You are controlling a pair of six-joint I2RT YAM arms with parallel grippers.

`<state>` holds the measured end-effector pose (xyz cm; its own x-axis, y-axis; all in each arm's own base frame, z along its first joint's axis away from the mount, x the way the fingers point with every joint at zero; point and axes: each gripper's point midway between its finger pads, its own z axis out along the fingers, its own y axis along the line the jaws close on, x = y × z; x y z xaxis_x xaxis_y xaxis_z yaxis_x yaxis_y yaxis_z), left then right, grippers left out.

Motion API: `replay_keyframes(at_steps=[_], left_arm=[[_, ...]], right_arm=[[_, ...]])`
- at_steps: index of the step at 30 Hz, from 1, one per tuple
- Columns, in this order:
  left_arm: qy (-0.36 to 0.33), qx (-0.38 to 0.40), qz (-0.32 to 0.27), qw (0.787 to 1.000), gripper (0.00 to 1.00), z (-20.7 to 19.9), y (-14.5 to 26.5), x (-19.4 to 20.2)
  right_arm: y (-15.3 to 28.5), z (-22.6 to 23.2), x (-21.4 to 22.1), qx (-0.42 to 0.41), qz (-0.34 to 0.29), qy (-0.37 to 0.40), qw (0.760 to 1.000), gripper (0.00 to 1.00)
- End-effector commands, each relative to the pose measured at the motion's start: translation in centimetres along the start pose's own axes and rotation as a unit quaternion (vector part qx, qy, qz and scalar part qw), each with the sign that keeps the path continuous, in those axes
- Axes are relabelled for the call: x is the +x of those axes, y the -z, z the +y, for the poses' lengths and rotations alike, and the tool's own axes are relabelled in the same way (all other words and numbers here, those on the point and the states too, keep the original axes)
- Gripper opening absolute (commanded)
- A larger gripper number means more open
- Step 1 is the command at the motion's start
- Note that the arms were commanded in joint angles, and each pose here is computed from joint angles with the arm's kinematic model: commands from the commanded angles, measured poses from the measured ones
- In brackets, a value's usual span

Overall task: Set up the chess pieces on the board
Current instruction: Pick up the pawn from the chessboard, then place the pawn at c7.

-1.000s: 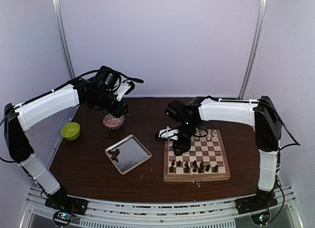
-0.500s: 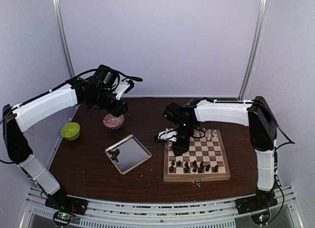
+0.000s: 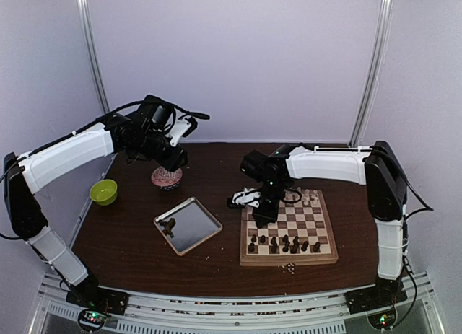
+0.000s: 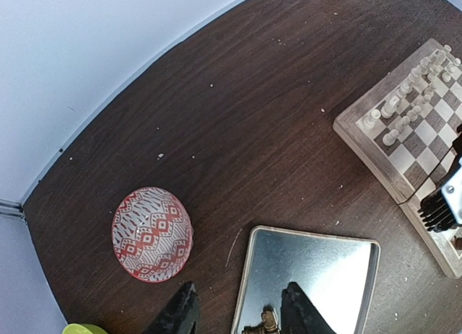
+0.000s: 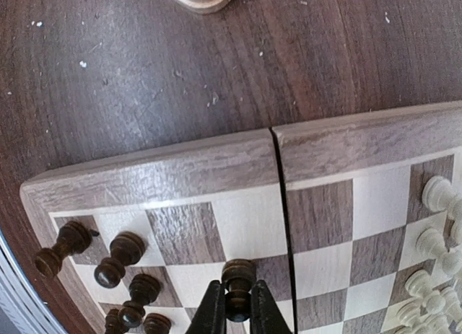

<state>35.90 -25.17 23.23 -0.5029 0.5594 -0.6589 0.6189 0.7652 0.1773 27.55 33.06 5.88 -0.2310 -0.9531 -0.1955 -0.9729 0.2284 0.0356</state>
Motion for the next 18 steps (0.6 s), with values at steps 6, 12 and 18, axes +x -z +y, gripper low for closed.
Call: replay_keyframes(at_steps=[6,12,18], left_arm=[[-0.005,0.008,-0.017,1.0,0.42,-0.8,-0.2,-1.3],[-0.008,0.009,-0.013,1.0,0.42,-0.9,-0.6,-1.2],[-0.009,0.012,-0.008,1.0,0.42,-1.0,-1.0,-1.0]], right_arm=[[5.1,-2.5,6.6,0.051,-0.012,-0.061,0.997,0.05],[6.0,-2.1,11.6,0.056,-0.016,-0.097,0.994,0.06],[5.2,0.8,13.1,0.016,-0.027,-0.076,0.997,0.07]])
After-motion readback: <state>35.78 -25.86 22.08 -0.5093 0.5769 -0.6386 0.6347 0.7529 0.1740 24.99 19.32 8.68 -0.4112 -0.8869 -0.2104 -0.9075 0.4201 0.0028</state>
